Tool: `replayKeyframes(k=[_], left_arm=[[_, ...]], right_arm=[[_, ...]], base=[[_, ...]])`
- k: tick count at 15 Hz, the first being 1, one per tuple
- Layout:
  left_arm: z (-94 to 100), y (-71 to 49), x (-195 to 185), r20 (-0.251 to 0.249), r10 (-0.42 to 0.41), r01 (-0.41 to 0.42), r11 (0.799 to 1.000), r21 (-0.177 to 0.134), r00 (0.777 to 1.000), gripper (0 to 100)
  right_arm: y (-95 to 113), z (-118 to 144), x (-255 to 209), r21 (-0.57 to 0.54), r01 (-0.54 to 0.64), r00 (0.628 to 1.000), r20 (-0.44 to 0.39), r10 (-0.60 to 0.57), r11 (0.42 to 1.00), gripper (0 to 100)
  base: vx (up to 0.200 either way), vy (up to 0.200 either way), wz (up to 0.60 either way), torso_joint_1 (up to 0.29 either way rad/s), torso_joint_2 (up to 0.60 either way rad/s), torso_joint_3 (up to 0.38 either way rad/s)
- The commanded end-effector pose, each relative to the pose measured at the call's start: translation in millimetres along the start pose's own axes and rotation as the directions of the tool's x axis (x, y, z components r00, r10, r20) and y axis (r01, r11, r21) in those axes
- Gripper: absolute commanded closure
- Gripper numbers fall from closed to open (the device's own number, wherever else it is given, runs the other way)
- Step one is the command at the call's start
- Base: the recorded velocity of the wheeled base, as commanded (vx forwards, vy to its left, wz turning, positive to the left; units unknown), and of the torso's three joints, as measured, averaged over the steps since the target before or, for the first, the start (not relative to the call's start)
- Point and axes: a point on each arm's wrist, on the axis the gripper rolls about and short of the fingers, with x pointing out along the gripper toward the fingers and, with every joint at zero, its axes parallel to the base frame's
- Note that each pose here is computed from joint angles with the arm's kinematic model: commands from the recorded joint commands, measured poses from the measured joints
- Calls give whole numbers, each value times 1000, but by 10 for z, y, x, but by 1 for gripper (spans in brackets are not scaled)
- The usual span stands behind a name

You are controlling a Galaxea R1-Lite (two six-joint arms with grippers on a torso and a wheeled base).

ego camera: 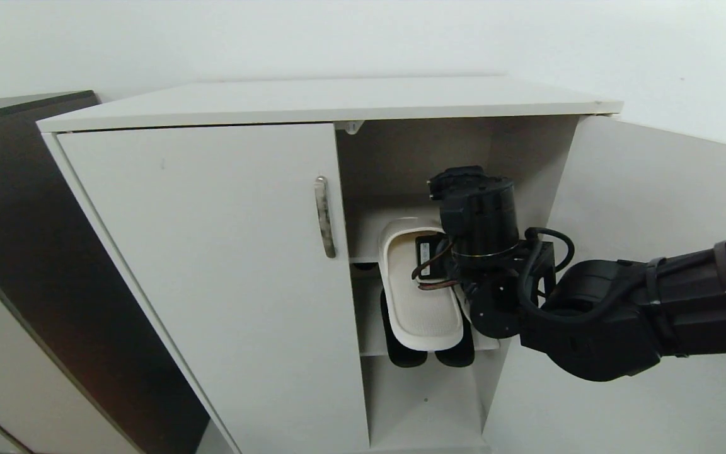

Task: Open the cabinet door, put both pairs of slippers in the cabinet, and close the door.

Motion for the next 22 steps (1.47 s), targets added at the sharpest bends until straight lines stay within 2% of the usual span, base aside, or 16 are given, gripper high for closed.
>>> replayKeyframes(k=[1,2,12,22], left_arm=[[0,0,1,-1,0,0,1000,0,1000,100],[0,0,1,-1,0,0,1000,0,1000,100],[0,0,1,-1,2,-2,1000,-3,1000,100],[0,1,1,-1,3,-3,1000,-3,1000,100]], right_arm=[[0,-3,-5,1,1,1000,0,-1,1000,100],[-1,-7,-5,-2,1,1000,-1,-1,1000,100],[29,-71,217,-17,28,1000,-5,-29,999,100],[86,176,594,-19,70,997,40,-69,997,100]], base=[[200,0,0,7,7,2],[200,0,0,-7,7,2],[0,0,0,0,0,0],[0,0,0,0,0,0]])
